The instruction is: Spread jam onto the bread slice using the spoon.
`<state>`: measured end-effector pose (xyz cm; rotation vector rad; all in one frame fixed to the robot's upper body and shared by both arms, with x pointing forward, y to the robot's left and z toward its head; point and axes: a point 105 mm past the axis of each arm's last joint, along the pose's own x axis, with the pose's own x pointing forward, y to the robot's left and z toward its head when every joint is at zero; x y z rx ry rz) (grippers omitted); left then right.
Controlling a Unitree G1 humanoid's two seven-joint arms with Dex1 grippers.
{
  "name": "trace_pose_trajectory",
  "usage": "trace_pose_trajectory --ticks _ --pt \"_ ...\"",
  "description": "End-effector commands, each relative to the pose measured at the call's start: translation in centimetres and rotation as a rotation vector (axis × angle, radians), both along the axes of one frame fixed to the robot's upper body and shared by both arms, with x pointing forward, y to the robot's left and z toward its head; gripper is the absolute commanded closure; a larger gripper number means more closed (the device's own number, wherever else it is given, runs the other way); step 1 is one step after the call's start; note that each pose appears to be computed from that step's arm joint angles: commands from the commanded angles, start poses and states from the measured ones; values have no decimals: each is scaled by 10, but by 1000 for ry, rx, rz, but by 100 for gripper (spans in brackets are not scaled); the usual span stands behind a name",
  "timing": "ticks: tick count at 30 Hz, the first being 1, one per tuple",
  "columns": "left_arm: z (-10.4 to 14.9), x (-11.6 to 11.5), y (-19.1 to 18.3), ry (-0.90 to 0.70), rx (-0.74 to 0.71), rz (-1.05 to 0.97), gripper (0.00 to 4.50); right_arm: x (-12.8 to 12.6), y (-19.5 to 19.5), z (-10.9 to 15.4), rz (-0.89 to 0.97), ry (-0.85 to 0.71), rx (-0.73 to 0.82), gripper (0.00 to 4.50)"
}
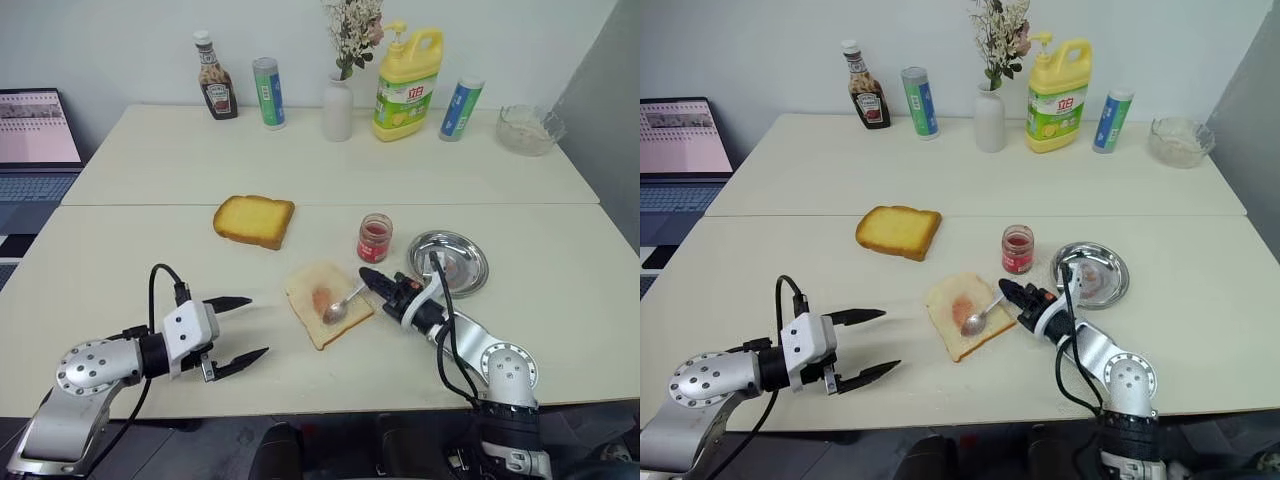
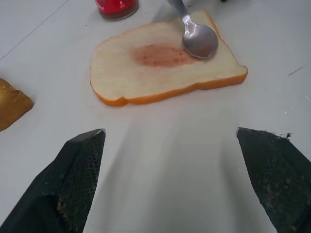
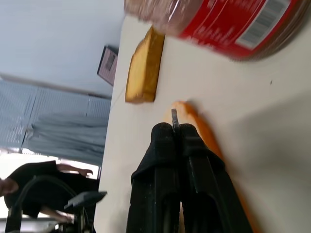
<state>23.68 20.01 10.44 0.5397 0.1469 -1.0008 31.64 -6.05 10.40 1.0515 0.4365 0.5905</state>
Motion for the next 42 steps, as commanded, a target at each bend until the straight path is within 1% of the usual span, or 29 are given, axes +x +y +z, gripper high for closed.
trace_pose_trajectory --ticks 1,4,6,8,11,16,21,25,32,38,40,42 --pt "9 2 -7 -38 -6 -23 0 17 0 9 -88 -2 44 446" --pt "10 3 -8 -40 -7 -24 0 20 2 4 -110 18 36 446" --pt "11 2 -9 -41 -8 -25 0 20 3 -5 -128 50 23 446" --pt "11 2 -10 -40 -9 -27 0 14 8 -10 -97 65 14 446" --pt "12 2 -10 -39 -11 -26 0 7 13 -11 -53 60 9 446" --pt "14 2 -13 -42 -12 -31 0 -7 -7 -18 11 60 -36 446" --pt "16 0 -15 -43 -15 -38 0 -12 -18 -14 29 35 -47 446" --pt "18 0 -17 -47 -19 -43 0 -12 -15 11 49 -83 -37 446" --pt "29 4 -20 -55 -42 -59 0 -4 -19 43 14 -210 -20 446" --pt "39 6 -30 -55 -79 -97 0 -10 -26 71 10 -367 -46 446" --pt "46 6 -37 -43 -106 -124 0 -13 -33 82 -12 -420 -57 446" --pt "56 4 -48 -29 -128 -175 0 -15 -52 94 -73 -472 -75 446"
